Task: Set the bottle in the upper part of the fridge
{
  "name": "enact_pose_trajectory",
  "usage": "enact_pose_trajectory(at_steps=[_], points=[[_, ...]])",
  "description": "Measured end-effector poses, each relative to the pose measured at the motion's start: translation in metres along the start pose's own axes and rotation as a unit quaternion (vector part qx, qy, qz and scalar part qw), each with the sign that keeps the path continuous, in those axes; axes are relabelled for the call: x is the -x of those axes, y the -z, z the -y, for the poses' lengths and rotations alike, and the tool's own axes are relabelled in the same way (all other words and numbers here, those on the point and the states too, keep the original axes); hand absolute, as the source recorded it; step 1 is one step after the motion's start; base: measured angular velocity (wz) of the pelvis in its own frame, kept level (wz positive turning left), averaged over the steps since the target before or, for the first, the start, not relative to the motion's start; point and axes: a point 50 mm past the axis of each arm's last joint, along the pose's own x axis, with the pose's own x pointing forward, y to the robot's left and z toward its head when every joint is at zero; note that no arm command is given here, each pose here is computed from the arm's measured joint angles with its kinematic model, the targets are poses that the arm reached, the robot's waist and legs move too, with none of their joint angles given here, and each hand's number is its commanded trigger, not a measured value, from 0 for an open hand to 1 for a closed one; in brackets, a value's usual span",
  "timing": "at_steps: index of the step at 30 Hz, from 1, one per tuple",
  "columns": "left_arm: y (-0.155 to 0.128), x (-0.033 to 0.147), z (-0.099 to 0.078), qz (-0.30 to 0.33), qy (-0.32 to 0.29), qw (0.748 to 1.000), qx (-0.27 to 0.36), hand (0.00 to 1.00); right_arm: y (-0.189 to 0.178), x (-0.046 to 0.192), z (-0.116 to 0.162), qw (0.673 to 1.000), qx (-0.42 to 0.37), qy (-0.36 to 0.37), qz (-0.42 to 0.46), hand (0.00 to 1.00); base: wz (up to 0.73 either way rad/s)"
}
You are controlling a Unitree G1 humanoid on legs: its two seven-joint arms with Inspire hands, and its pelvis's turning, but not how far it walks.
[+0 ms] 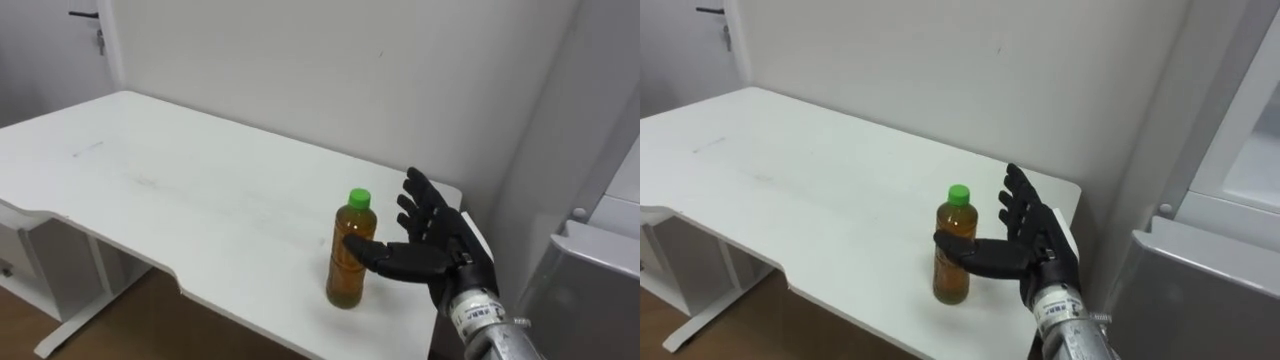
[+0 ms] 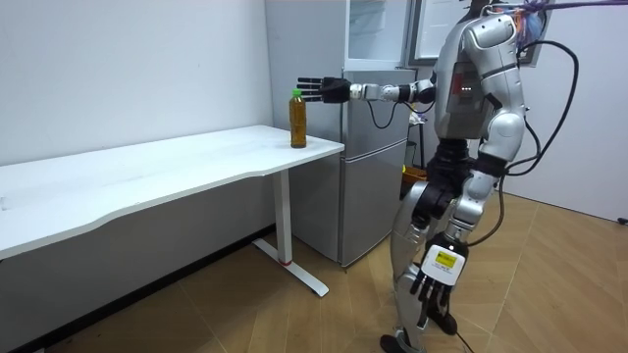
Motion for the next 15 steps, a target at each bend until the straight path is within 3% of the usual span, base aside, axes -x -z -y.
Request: enact_pose_trajectory(at_steps=[15], points=[[-0.0013,-0.0004,0.0003,0.002,-0.001,1.0,-0.001,0.0,0.0027,0.0,0.0016,1.0,0.024,0.002,-0.001,0.0,0.0]])
